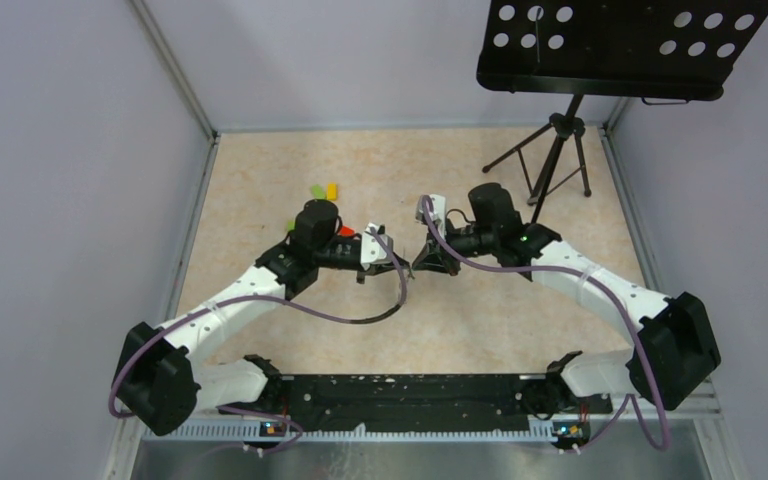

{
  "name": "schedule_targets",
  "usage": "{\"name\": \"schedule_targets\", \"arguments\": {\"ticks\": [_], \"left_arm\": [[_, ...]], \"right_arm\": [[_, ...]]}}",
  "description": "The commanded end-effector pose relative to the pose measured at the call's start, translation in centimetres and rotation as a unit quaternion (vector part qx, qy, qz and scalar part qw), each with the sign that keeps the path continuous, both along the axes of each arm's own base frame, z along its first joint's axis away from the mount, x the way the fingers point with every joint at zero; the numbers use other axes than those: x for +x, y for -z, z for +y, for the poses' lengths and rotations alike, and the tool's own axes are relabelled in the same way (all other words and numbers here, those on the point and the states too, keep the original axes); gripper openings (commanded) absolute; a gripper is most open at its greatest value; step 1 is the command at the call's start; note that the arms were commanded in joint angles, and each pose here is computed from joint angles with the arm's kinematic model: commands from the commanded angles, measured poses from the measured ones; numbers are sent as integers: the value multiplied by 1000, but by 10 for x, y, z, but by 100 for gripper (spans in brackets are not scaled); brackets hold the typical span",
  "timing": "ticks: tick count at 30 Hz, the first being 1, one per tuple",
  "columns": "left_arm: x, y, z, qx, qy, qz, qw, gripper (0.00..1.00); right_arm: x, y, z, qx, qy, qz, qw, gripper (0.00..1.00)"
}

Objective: Put the keys on the keyring
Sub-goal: Insert the key onto the keyring.

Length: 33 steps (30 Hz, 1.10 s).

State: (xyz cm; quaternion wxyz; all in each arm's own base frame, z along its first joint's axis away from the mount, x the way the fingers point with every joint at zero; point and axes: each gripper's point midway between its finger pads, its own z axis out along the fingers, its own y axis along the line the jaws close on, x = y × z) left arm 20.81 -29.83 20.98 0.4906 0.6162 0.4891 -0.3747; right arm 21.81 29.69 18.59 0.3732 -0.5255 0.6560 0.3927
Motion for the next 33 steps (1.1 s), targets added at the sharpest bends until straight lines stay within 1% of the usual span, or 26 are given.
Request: {"name": "schedule_targets", "arguments": {"ticks": [1, 7, 33], "left_arm": [[-9, -9, -3, -16, 27, -23, 999, 0], [-13, -4, -5, -12, 38, -22, 999, 0], [-6, -1, -11, -6, 34, -24, 999, 0]], "right_arm": [[18, -20, 4, 17, 17, -29, 999, 0], [17, -22, 4, 20, 13, -26, 999, 0], [1, -28, 5, 36, -31, -25, 999, 0]]}}
